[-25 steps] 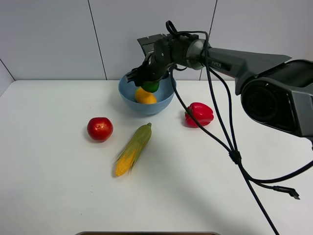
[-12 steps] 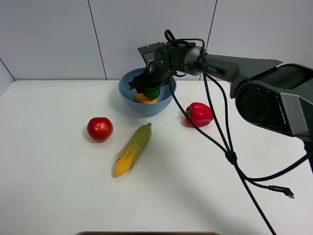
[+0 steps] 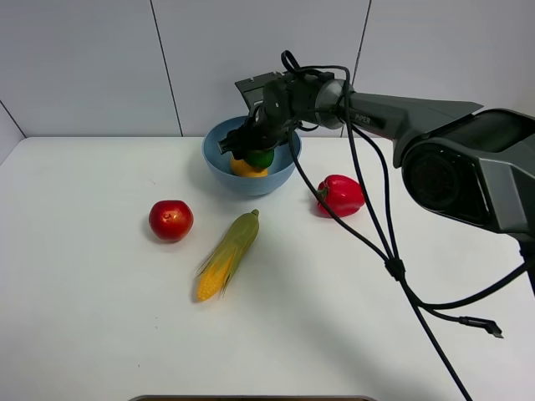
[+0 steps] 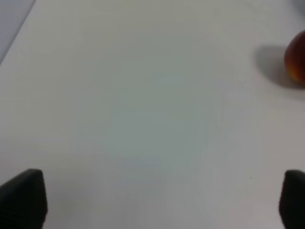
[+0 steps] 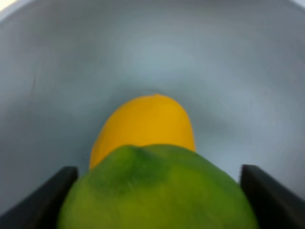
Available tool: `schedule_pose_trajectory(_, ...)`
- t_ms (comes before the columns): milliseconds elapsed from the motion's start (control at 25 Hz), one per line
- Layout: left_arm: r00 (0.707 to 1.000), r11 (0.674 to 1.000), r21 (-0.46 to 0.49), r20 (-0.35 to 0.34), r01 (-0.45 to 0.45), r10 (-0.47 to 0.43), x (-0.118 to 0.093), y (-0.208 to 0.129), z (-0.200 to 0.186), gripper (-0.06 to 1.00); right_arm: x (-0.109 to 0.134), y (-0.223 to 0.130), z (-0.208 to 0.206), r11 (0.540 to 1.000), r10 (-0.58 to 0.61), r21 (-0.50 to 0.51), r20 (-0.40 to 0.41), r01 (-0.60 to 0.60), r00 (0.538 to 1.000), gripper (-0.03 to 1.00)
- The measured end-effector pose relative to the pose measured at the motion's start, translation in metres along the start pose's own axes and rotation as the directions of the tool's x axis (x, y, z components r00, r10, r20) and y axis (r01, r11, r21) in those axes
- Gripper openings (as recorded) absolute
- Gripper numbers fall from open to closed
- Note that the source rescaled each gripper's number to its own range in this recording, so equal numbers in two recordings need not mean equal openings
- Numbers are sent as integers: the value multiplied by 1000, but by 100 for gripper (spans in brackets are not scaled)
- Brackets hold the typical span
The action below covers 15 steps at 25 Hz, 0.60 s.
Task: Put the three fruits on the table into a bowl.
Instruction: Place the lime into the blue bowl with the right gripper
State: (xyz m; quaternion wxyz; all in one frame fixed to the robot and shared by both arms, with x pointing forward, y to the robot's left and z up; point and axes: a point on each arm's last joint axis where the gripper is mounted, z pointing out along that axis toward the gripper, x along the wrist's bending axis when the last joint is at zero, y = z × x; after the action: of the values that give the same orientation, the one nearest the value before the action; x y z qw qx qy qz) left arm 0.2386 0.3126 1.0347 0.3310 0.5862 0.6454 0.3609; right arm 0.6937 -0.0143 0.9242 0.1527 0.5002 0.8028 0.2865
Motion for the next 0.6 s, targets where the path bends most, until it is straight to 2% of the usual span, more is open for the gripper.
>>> schedule_pose_trajectory(120, 1000, 1000, 0, 0, 0, 0, 0, 0, 0, 100, 0, 1, 0, 1000, -1, -15, -2, 1, 1000, 63)
schedule_pose_trajectory(240, 1000, 1000, 0, 0, 0, 0, 0, 0, 0, 100, 0, 3, 0, 999, -2, -32, -4, 2, 1000, 87)
schedule_pose_trajectory(360, 1000, 1000, 0, 0, 0, 0, 0, 0, 0, 100, 0, 3, 0, 999, -2, -36, -5, 2, 1000, 95)
schedule_pose_trajectory(600, 1000, 1000, 0, 0, 0, 0, 0, 0, 0, 100, 0, 3, 0, 999, -2, -37, -5, 2, 1000, 97)
